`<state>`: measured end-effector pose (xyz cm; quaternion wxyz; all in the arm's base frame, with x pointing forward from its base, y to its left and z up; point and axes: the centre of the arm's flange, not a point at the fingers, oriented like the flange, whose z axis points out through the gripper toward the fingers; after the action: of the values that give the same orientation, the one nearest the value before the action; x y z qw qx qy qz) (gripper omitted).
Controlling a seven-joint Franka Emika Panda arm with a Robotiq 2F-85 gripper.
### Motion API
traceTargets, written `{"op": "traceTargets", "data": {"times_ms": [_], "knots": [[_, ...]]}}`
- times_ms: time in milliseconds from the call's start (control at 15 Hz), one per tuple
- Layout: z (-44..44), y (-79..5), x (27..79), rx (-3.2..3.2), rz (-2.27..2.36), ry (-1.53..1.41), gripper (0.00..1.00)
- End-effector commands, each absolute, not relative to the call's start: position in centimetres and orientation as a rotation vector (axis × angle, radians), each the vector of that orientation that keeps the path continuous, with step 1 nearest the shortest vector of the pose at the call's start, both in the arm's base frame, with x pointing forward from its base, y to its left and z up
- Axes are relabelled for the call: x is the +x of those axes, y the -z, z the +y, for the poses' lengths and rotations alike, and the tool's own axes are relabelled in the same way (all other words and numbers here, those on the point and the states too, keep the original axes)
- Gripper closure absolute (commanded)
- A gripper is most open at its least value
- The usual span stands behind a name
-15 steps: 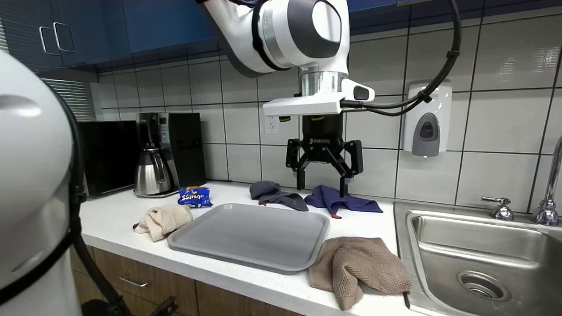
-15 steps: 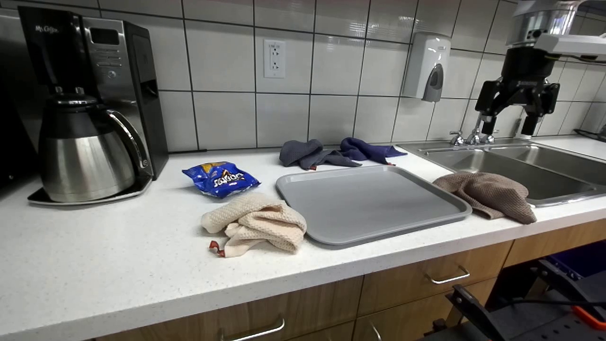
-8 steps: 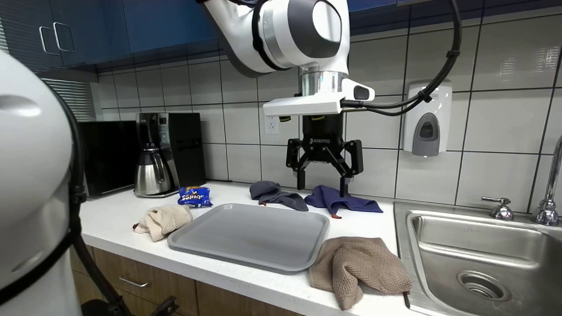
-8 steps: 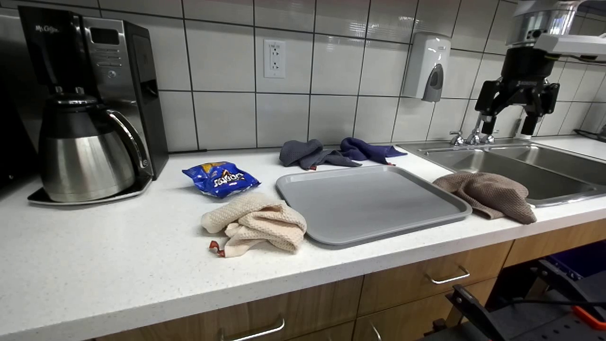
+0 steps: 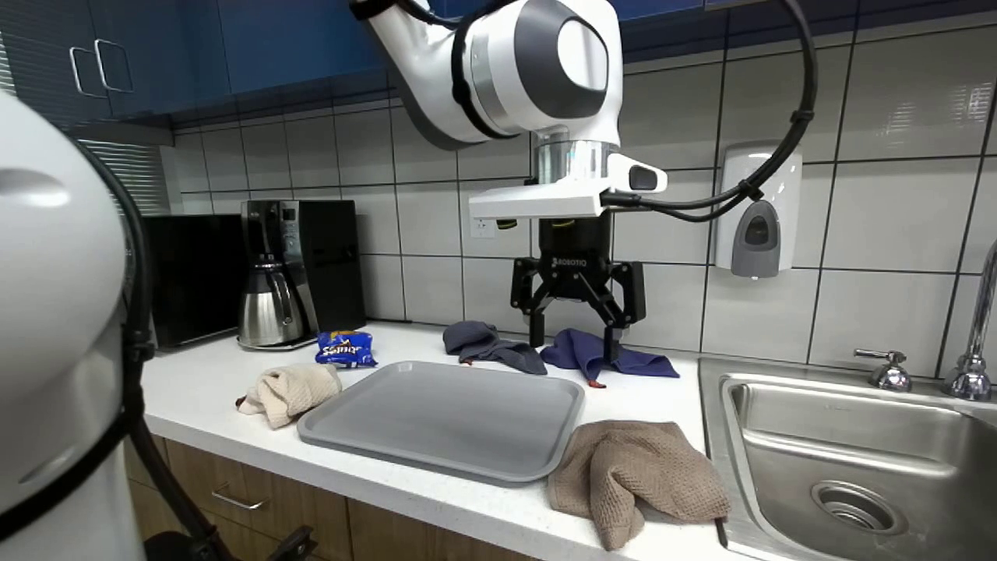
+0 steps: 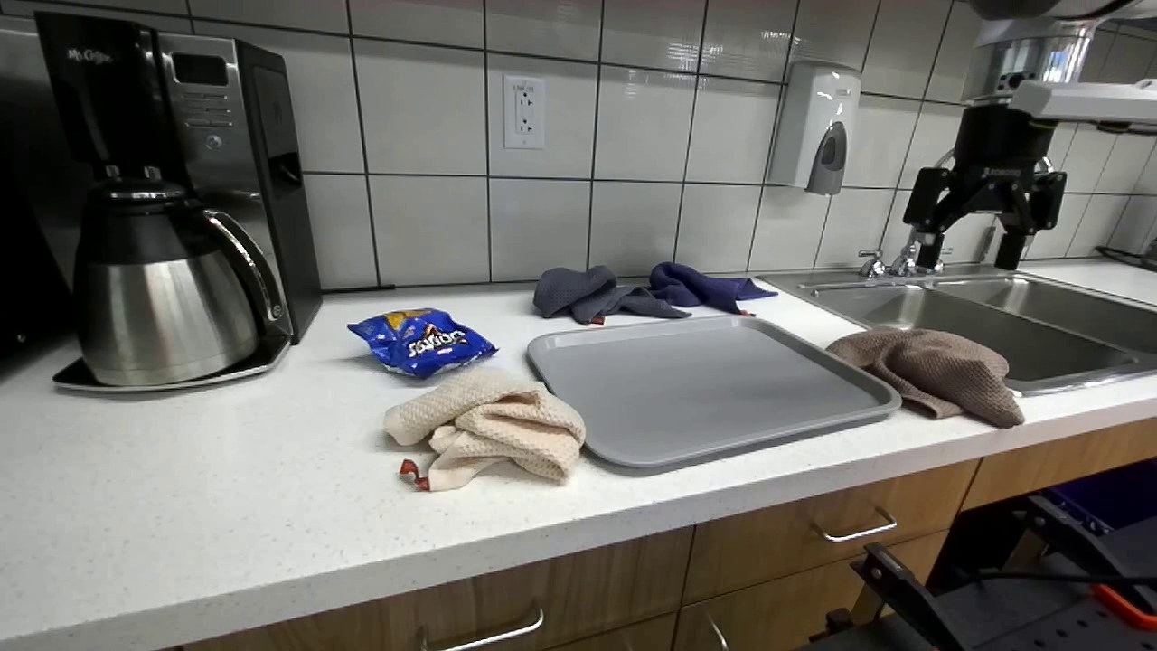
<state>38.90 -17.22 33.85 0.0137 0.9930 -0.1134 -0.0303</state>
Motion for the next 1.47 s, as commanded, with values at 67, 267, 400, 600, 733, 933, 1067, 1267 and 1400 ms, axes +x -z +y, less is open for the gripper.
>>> {"op": "traceTargets", "data": {"times_ms": [67,267,400,600,733,933,1067,1267,1400], "knots": [[-19.0,-31.8,39.9,3.039,-0.533,0.085,0.00],[-19.9,-30.3,40.2,3.007,-0.653,0.078,0.00],[-20.6,-29.1,40.4,2.989,-0.721,0.078,0.00],[-21.4,-27.9,40.9,2.960,-0.814,0.070,0.00],[-21.7,-27.0,41.2,2.938,-0.868,0.063,0.00],[-22.3,-25.3,41.6,2.893,-0.957,0.068,0.00],[-22.8,-24.3,41.7,2.870,-1.013,0.065,0.00],[-23.2,-23.1,42.1,2.841,-1.095,0.041,0.00],[-23.3,-22.4,42.2,2.826,-1.140,0.015,0.00]]}}
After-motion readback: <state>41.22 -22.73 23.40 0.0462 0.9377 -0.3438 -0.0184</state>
